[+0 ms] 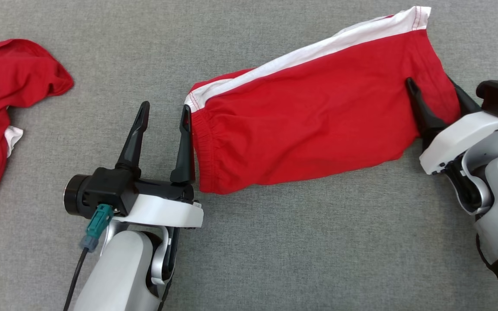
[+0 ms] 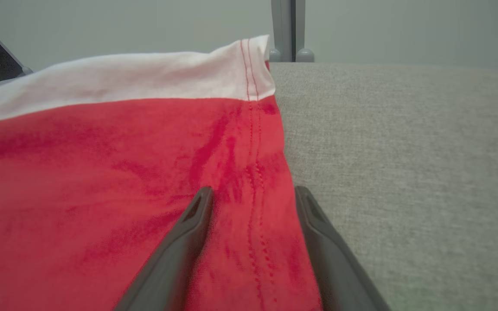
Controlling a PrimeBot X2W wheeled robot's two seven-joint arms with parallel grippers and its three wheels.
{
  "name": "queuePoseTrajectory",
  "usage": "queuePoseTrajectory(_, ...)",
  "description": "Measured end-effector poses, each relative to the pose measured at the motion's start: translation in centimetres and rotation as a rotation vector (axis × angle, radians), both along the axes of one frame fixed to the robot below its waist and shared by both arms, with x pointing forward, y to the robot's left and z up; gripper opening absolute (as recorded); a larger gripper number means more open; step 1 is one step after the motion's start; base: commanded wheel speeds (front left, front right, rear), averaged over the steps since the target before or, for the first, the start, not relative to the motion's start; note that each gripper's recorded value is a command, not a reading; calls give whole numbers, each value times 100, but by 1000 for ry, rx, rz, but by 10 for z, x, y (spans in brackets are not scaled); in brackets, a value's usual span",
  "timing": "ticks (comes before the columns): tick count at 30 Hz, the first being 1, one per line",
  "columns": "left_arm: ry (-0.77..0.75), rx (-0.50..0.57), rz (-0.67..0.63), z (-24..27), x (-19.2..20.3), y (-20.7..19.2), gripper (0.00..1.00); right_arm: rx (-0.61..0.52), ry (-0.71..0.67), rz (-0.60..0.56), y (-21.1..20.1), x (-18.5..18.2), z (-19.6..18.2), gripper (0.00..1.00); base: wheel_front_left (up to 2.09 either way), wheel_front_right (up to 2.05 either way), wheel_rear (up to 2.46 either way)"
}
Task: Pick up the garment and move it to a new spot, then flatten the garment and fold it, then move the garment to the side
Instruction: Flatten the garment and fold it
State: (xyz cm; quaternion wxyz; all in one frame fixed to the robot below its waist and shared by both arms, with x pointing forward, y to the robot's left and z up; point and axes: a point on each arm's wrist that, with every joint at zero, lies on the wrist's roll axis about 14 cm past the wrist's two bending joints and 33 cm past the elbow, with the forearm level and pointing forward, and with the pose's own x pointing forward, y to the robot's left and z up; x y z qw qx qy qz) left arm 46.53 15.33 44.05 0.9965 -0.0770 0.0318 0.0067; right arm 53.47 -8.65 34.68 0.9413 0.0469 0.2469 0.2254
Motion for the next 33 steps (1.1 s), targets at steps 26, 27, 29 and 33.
queuePoseTrajectory(26, -60, -10, -99, 25, -12, -29, 100, 149, -23, -256, -61, -107, 18, 0, 0, 0, 0)
queuePoseTrajectory(27, -59, -11, -102, 25, -12, -30, 100, 143, -19, -263, -63, -108, 18, 0, 0, 0, 0)
queuePoseTrajectory(29, -56, -11, -106, 25, -13, -31, 100, 144, -19, -274, -66, -109, 19, 0, 0, 0, 0)
queuePoseTrajectory(33, -54, -11, -108, 25, -13, -31, 100, 135, -14, -279, -69, -108, 19, 0, 0, 0, 0)
